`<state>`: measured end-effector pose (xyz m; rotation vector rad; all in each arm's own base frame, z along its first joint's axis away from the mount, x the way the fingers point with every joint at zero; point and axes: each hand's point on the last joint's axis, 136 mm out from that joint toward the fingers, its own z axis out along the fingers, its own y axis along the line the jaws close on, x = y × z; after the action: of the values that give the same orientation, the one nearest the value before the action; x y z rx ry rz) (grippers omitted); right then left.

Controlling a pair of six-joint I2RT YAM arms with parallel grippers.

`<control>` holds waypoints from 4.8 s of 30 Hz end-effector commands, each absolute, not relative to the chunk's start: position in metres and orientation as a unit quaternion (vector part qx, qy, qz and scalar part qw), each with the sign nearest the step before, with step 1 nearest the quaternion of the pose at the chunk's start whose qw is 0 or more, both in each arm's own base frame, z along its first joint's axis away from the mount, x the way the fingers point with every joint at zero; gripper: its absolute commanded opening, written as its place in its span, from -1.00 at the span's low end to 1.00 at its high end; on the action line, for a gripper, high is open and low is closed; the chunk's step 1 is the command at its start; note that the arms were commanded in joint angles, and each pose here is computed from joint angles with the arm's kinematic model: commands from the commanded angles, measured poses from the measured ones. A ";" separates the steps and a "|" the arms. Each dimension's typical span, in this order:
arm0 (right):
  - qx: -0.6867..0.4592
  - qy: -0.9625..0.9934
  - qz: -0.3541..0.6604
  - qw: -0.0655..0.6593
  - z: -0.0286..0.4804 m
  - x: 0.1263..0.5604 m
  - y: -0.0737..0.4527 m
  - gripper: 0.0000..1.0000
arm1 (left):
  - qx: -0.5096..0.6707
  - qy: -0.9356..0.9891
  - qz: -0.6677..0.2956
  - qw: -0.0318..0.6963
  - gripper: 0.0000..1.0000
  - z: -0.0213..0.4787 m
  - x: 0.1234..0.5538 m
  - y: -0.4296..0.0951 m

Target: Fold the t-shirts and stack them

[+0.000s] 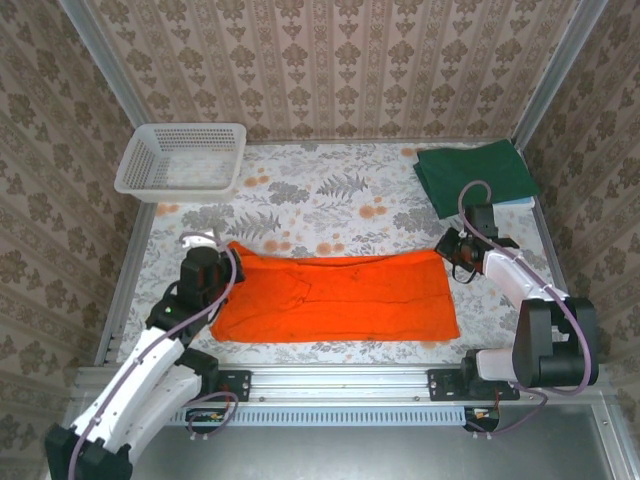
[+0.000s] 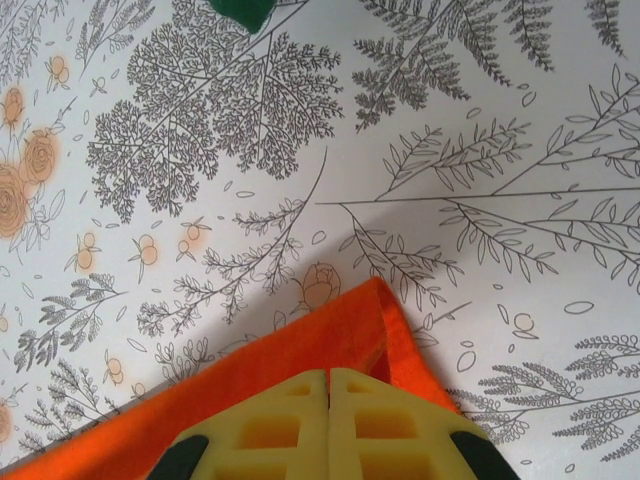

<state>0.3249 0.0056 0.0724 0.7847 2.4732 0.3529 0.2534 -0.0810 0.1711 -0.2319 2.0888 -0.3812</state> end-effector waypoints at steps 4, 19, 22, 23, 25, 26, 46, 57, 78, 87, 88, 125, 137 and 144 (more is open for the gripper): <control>0.303 0.912 0.138 0.241 0.064 0.300 0.007 -0.91 | -0.156 0.865 -0.175 0.444 -0.93 0.135 0.219 -0.066; 0.415 0.837 0.191 0.300 0.083 0.273 -0.027 -0.18 | -0.163 0.848 -0.155 0.480 -0.13 0.165 0.224 -0.055; 0.358 0.864 0.193 0.296 0.092 0.287 -0.002 -0.19 | -0.115 0.884 -0.143 0.430 0.00 0.162 0.246 -0.080; 0.331 0.879 0.188 0.286 0.093 0.293 0.009 -0.17 | -0.108 0.899 -0.128 0.405 0.12 0.155 0.253 -0.084; 0.282 0.908 0.179 0.253 0.086 0.301 0.032 -0.17 | -0.096 0.922 -0.096 0.361 0.35 0.140 0.266 -0.090; 0.264 0.920 0.172 0.232 0.080 0.303 0.040 -0.15 | -0.097 0.931 -0.077 0.343 0.44 0.133 0.271 -0.088; 0.171 0.976 0.078 0.109 0.023 0.336 0.067 -0.16 | -0.188 0.945 -0.103 0.246 -0.28 0.053 0.350 -0.062; 0.234 0.964 0.093 0.088 0.003 0.330 0.041 -0.19 | -0.244 0.916 -0.029 0.317 -0.93 0.043 0.340 -0.006; 0.160 0.894 0.247 0.339 0.128 0.344 0.127 0.23 | -0.160 0.921 0.001 0.354 0.43 0.120 0.336 -0.049; -0.054 0.919 0.305 0.243 0.113 0.339 0.325 0.03 | -0.071 0.957 -0.147 0.242 -0.43 0.059 0.344 -0.126; -0.073 0.922 0.302 0.229 0.106 0.339 0.341 0.02 | -0.075 0.958 -0.150 0.234 -0.44 0.052 0.345 -0.126; -0.218 0.930 0.273 0.114 0.045 0.330 0.446 -0.55 | -0.133 0.963 -0.145 0.186 -0.49 0.011 0.346 -0.096; -0.234 0.928 0.271 0.107 0.045 0.321 0.444 -0.56 | -0.132 0.964 -0.140 0.185 -0.47 0.011 0.346 -0.095; -0.233 0.931 0.255 0.116 0.043 0.324 0.439 -0.32 | -0.132 0.963 -0.141 0.186 -0.45 0.011 0.346 -0.095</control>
<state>0.3285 0.4438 0.0426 -0.6624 2.7130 0.7836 0.3528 -0.1028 0.0234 -0.3524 2.6612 -0.4507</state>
